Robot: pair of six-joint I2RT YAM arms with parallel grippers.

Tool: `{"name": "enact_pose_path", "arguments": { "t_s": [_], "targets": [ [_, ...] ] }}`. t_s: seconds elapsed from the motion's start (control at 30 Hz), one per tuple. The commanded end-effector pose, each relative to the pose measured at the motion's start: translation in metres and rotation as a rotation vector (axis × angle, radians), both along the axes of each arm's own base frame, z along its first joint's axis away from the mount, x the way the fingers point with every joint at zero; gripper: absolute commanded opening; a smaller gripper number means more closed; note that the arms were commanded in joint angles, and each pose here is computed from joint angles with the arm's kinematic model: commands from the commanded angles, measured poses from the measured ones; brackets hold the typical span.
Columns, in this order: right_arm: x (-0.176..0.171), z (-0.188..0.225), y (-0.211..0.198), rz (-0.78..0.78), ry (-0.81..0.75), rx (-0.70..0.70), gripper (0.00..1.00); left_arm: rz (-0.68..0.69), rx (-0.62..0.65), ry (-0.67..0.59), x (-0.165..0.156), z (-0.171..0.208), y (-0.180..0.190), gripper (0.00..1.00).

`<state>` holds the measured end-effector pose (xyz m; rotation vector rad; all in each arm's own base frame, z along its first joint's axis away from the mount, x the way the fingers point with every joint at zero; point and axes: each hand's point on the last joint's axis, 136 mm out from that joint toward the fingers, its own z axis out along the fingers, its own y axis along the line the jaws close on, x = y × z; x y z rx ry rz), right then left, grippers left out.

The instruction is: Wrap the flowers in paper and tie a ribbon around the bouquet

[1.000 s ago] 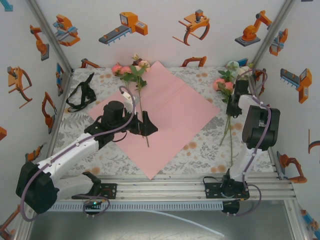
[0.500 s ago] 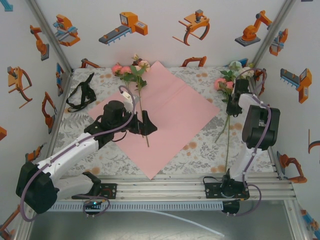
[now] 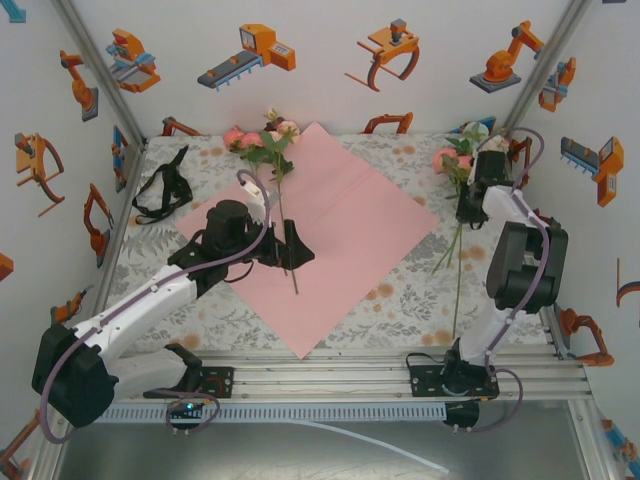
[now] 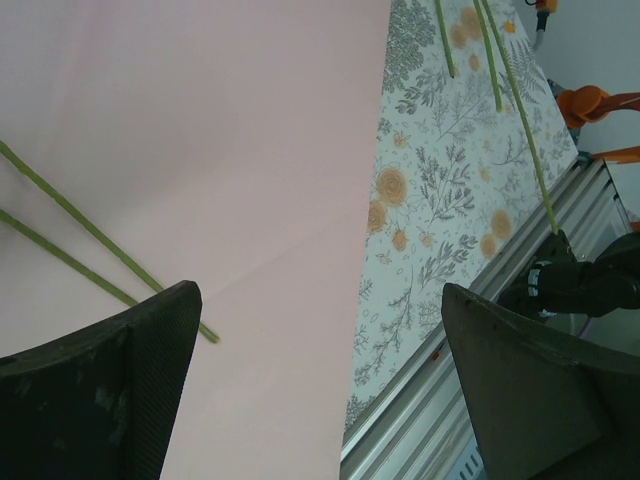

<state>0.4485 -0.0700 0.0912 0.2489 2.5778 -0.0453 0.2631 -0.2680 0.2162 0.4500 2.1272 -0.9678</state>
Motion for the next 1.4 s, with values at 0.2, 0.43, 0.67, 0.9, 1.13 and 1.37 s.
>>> {"name": "enact_pose_path", "arguments": {
  "t_s": [0.2, 0.43, 0.67, 0.9, 1.13, 1.37],
  "targets": [
    [-0.003, -0.013, 0.0, -0.024, 0.066, 0.026, 0.32, -0.007, 0.006, -0.036, 0.001, 0.009, 0.0, 0.97],
    [-0.02, -0.028, -0.007, -0.041, 0.126, -0.035, 0.31, -0.011, 0.006, -0.032, 0.002, 0.007, -0.002, 0.97],
    [-0.026, -0.042, -0.017, -0.05, 0.198, -0.091, 0.46, -0.006, 0.004, -0.035, 0.002, 0.007, -0.001, 0.97],
    [-0.032, -0.062, -0.018, -0.05, 0.263, -0.093, 0.24, 0.001, 0.01, -0.04, 0.001, 0.008, 0.002, 0.97],
    [-0.032, -0.067, -0.012, -0.027, 0.276, -0.059, 0.13, 0.001, 0.014, -0.04, 0.001, 0.007, 0.002, 0.97],
    [-0.022, -0.041, -0.004, 0.009, 0.195, -0.051, 0.0, 0.006, 0.02, -0.039, 0.001, 0.006, 0.003, 0.97]
  ]
}}
